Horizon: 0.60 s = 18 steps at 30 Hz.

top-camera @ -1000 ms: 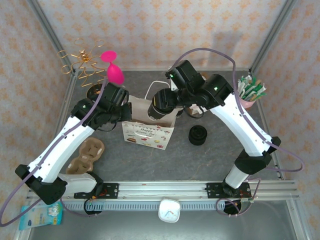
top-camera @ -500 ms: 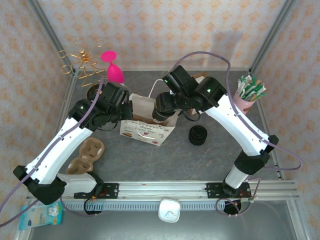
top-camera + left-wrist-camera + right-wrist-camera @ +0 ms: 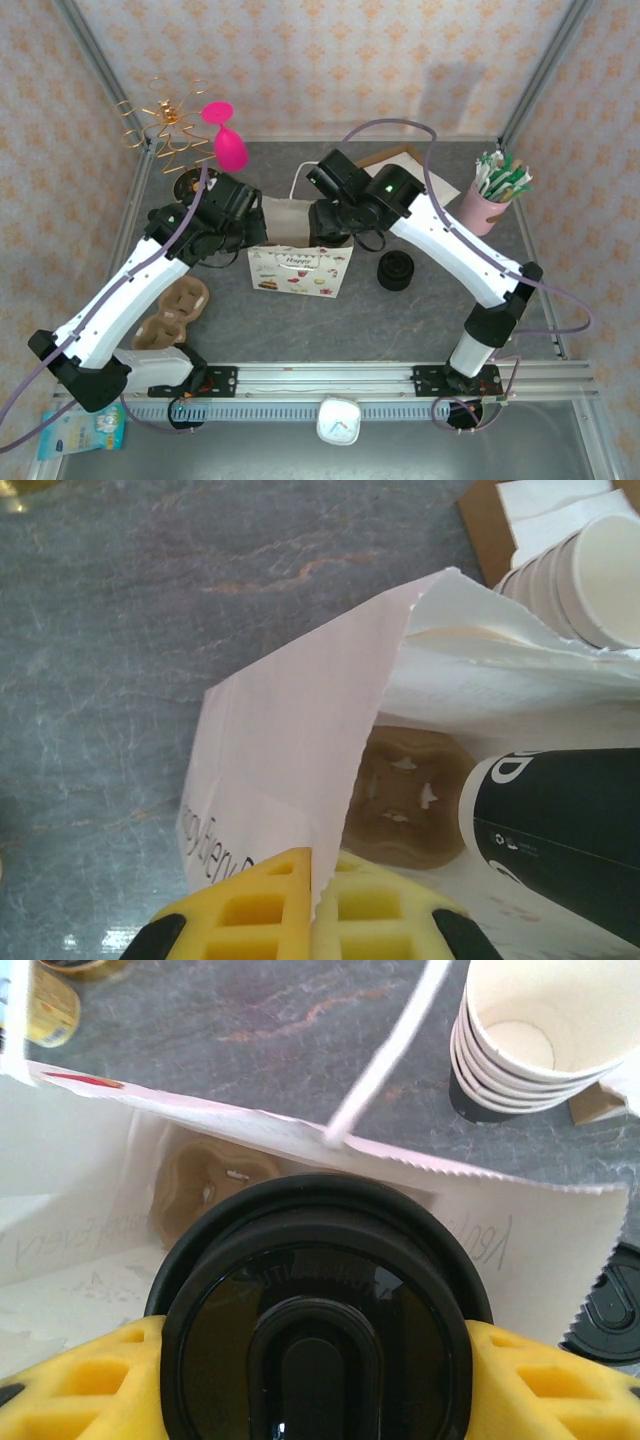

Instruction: Pack the takeout coffee

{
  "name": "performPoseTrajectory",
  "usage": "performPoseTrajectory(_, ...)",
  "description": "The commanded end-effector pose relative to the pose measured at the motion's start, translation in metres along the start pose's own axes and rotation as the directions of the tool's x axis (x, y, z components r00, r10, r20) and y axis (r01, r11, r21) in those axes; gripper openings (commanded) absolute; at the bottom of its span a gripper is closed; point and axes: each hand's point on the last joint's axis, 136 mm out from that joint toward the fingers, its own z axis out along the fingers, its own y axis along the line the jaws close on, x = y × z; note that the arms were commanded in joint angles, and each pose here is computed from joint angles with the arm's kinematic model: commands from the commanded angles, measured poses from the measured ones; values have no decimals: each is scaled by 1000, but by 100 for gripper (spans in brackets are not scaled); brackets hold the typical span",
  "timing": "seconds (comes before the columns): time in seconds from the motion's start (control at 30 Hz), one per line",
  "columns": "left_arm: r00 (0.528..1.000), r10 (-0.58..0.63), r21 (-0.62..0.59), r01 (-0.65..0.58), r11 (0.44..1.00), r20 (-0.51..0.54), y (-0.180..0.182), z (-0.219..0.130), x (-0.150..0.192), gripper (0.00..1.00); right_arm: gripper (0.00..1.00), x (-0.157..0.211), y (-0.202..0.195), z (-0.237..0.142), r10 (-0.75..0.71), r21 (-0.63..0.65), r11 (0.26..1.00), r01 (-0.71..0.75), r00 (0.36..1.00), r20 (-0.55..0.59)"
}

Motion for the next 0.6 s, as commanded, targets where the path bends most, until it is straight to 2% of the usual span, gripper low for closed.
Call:
performPoseTrajectory(0.0, 996, -79, 84, 77, 994, 30, -7, -7, 1, 0, 56, -7, -3, 2, 23, 20, 1000, -24, 999, 45)
performPoseTrajectory(0.57, 991, -133, 125, 129, 984, 25, -11, -5, 2, 0, 56, -2, -4, 23, 4, 95, 996, -2, 1000, -25)
